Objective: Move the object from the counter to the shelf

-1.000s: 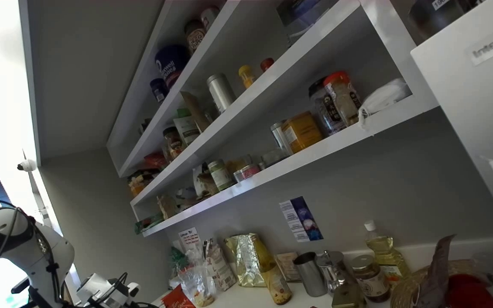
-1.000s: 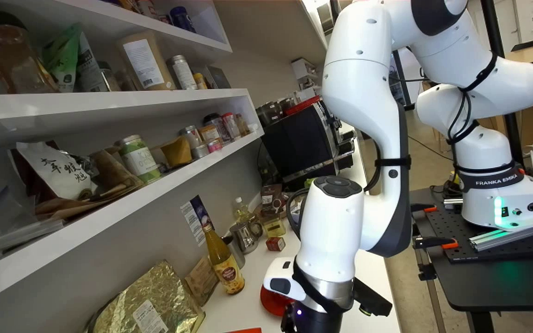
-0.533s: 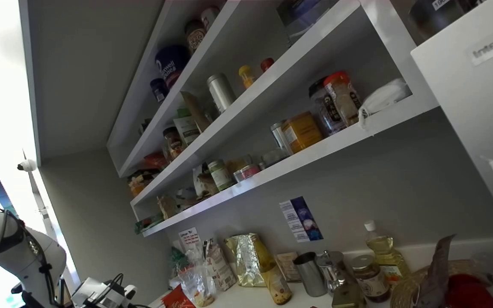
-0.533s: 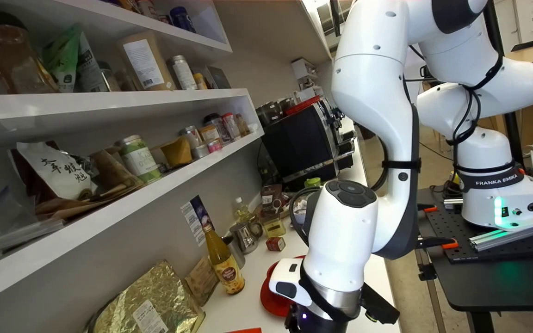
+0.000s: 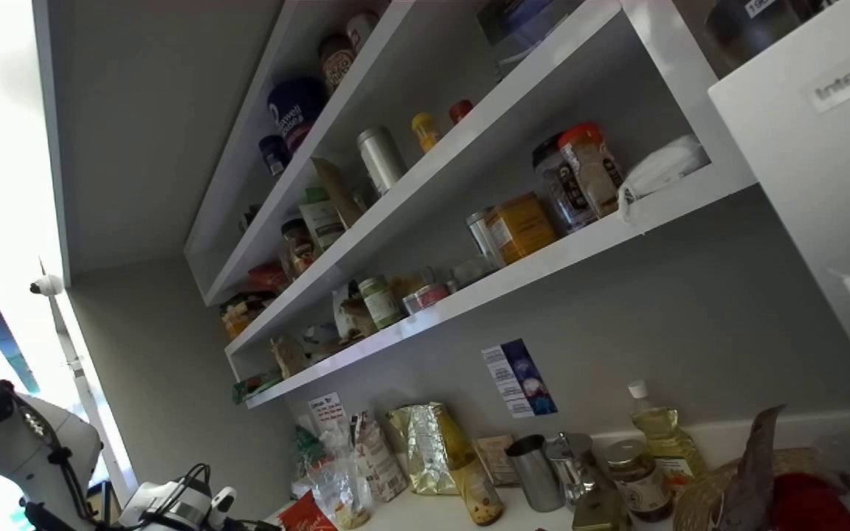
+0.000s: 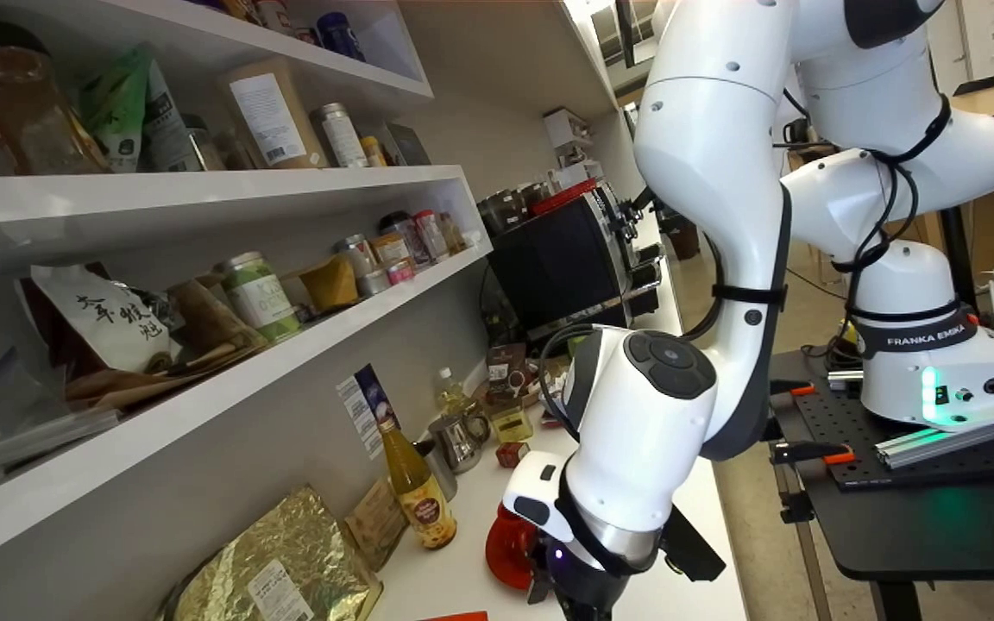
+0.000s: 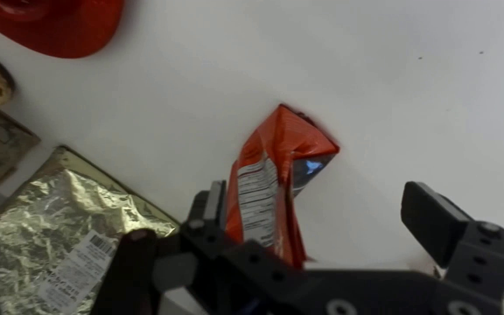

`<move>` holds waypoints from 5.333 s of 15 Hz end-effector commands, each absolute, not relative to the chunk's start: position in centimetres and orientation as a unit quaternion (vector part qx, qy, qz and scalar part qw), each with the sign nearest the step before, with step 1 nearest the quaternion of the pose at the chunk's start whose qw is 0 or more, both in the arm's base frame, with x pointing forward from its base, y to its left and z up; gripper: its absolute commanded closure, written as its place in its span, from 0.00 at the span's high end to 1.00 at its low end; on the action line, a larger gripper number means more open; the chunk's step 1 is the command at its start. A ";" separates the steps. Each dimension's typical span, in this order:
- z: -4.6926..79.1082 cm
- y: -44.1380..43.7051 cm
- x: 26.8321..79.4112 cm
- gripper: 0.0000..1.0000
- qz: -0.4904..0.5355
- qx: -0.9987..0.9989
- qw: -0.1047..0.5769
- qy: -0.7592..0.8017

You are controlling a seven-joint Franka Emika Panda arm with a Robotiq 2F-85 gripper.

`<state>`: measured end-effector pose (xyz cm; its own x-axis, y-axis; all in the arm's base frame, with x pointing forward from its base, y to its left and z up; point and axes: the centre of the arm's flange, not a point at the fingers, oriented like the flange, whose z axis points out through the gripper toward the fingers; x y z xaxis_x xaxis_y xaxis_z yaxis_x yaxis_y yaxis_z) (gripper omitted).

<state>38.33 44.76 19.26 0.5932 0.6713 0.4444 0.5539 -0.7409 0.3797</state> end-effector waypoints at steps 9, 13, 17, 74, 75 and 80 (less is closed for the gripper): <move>19.5 43.4 40.8 1.00 0.370 0.863 0.081 0.333; 18.0 43.2 41.1 1.00 0.365 0.871 0.070 0.322; 16.3 43.9 42.3 1.00 0.366 0.870 0.063 0.324; 38.7 24.3 32.3 0.01 0.346 0.913 0.147 0.160; 38.9 23.2 32.5 0.01 0.343 0.915 0.141 0.160; 40.2 16.1 34.8 0.01 0.330 0.922 0.113 0.166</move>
